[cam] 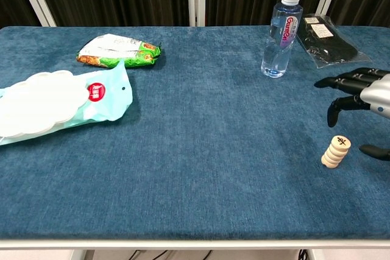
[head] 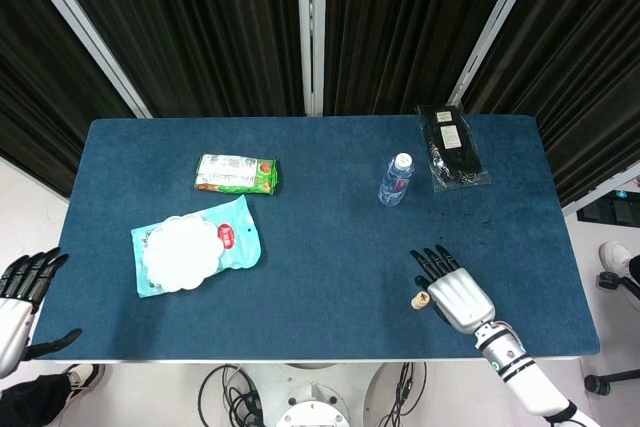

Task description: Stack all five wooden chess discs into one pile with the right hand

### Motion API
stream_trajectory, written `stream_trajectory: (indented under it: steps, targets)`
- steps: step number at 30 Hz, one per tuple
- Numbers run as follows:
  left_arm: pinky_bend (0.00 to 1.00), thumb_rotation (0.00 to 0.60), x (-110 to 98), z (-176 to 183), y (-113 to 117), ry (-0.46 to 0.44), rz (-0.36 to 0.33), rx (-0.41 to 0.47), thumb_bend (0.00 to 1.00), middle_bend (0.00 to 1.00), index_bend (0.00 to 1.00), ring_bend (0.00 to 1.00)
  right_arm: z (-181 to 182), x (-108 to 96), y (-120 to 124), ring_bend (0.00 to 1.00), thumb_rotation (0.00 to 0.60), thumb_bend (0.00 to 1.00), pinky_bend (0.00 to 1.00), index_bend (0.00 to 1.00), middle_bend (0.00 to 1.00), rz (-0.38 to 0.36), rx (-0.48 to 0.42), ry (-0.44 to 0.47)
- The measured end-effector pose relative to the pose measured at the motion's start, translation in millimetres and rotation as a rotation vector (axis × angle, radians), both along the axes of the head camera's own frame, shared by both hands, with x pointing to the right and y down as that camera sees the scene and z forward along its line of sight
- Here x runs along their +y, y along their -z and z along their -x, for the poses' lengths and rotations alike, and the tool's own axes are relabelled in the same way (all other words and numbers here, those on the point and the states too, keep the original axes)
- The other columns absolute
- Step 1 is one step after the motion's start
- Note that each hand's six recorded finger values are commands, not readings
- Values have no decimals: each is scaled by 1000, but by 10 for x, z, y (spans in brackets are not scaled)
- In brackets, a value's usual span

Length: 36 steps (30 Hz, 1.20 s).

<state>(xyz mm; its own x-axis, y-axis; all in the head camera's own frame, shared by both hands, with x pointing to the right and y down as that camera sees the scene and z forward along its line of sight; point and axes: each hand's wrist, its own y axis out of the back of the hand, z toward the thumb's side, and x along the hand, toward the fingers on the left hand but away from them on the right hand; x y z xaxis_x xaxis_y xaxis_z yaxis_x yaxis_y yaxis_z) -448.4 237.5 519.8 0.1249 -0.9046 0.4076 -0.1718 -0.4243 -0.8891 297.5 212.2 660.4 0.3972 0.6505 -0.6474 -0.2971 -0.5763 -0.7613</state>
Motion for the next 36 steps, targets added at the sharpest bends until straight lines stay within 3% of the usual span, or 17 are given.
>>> stream_trajectory:
  steps: [7,36]
  targets:
    - [0,600,4,-8,-3,-2,0,-1,0,11,72,0,-73,65,-33,0,600,356,0,326,16,32,12,-15]
    - [0,600,1,0,-4,1,1,-2,0,11,72,0,-75,73,-22,0,600,349,0,324,10,23,9,-14]
